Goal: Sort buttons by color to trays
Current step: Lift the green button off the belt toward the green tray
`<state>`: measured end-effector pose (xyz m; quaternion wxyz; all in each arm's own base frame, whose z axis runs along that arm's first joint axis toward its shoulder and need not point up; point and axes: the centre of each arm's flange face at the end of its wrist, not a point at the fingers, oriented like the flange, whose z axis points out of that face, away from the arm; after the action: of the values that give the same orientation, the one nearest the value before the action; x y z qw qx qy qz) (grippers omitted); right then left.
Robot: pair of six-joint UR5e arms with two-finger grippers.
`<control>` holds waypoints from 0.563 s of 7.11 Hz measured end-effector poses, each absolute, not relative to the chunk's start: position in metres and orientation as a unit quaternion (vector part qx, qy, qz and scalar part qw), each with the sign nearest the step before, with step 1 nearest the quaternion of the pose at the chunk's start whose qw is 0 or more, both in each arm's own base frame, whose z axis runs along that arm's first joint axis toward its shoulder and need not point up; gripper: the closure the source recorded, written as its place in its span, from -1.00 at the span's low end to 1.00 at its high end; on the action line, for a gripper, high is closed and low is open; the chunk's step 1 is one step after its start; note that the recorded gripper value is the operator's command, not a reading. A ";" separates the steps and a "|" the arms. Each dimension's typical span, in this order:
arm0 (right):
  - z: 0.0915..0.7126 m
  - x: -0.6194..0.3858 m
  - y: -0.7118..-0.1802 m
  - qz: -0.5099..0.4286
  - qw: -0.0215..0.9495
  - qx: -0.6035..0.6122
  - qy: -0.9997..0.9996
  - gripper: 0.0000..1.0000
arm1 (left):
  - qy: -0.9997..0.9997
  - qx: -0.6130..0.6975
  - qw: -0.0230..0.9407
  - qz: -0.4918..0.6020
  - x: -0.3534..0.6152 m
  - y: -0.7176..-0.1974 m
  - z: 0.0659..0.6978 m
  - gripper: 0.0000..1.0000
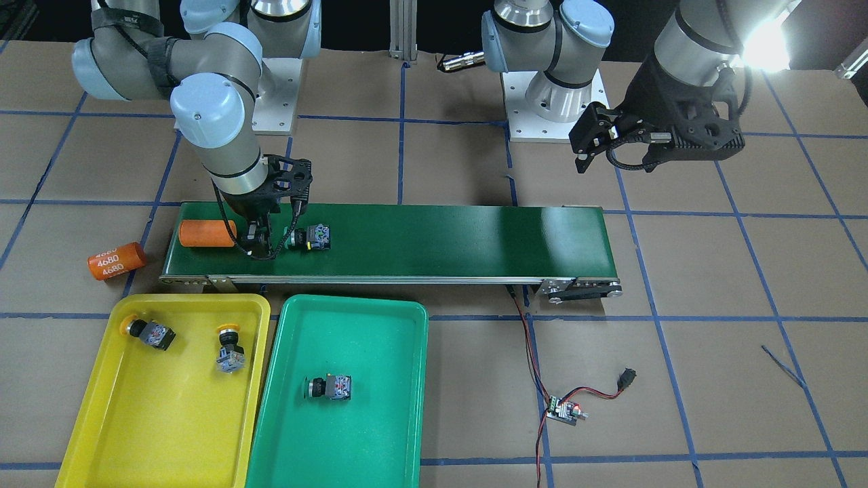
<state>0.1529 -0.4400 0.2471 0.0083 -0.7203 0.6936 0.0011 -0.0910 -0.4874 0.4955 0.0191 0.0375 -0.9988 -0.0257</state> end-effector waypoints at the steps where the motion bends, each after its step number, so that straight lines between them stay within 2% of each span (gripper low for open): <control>1: 0.247 0.153 -0.441 -0.002 0.006 -0.719 0.695 -1.00 | -0.999 0.038 0.020 -0.026 -0.091 -0.487 0.495 -1.00; 4: 0.246 0.153 -0.442 -0.003 0.005 -0.718 0.696 -1.00 | -0.999 0.038 0.022 -0.025 -0.091 -0.488 0.496 -1.00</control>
<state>0.1531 -0.4417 0.2455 0.0050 -0.7183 0.6957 -0.0031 -0.0914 -0.4875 0.4956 0.0216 0.0376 -0.9987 -0.0254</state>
